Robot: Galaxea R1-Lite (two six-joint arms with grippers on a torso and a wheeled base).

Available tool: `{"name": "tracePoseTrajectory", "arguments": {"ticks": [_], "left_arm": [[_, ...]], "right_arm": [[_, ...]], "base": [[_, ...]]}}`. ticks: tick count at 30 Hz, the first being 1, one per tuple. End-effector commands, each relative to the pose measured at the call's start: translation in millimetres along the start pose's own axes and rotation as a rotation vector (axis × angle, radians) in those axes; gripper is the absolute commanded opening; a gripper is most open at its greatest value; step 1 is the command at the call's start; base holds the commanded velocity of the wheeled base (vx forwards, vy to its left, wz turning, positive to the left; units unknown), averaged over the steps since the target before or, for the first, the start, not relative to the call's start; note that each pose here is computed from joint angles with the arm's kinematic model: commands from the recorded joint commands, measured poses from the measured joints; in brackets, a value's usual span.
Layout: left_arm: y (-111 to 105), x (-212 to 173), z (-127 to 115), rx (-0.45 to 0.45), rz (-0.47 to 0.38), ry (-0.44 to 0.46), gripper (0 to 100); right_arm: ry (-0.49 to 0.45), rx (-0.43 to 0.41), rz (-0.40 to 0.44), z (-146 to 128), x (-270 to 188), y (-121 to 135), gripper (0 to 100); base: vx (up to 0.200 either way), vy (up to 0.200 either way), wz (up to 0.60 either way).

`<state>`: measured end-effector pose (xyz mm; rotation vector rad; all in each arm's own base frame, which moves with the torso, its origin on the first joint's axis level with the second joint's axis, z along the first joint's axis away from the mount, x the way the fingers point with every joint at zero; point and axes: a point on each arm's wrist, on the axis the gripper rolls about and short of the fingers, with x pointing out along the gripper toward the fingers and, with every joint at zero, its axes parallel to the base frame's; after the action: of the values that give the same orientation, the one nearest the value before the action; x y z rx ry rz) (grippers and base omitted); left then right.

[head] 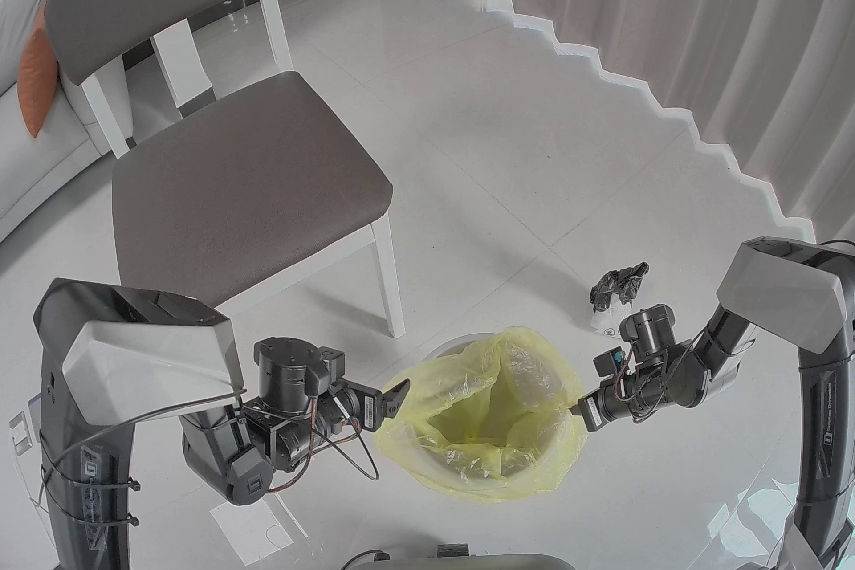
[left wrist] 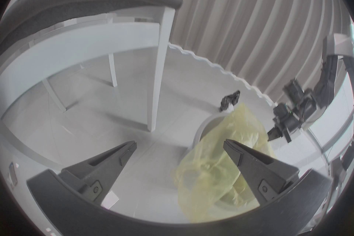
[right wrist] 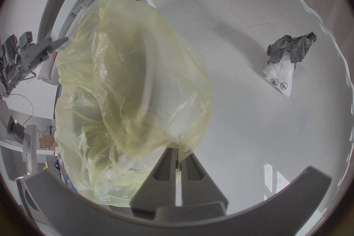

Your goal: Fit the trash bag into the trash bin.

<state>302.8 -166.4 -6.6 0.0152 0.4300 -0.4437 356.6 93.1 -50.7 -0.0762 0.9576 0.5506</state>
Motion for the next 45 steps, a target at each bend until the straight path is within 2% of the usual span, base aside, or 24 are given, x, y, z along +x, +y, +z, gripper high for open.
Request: {"name": "tracePoseTrajectory", "arguments": {"ticks": [1, 8, 13, 23, 24, 39, 45], "left_arm": [[0.5, 12.7, -5.7, 0.021, -0.002, 0.056, 100], [3.7, 30.7, -4.4, 0.046, 0.003, 0.066, 100], [1.1, 34.6, -10.6, 0.048, -0.036, 0.092, 100], [-3.5, 57.9, -14.4, 0.049, -0.051, 0.073, 100], [-3.4, 58.5, -15.1, 0.047, -0.051, 0.073, 0], [6.2, 66.3, -8.8, 0.005, -0.028, 0.043, 0], [4.6, 82.2, -14.0, 0.007, -0.028, 0.074, 0]], "right_arm": [[-0.010, -0.012, 0.004, 1.4, -4.1, 3.6, 0], [-0.016, -0.023, 0.006, -3.4, -3.8, 4.2, 0], [-0.018, -0.024, 0.006, -3.2, -3.4, 4.0, 0], [-0.018, -0.023, 0.005, -3.3, -4.0, 3.6, 0], [-0.018, -0.024, 0.006, -3.2, -3.8, 4.2, 0], [-0.048, -0.024, -0.002, 3.3, -2.6, 0.0, 0], [-0.051, -0.009, -0.011, 4.6, 7.2, -10.5, 0]], "base": [[0.000, 0.000, 0.00], [0.000, 0.000, 0.00], [0.000, 0.000, 0.00], [0.000, 0.000, 0.00], [0.000, 0.000, 0.00], [0.000, 0.000, 0.00], [0.000, 0.000, 0.00]]}}
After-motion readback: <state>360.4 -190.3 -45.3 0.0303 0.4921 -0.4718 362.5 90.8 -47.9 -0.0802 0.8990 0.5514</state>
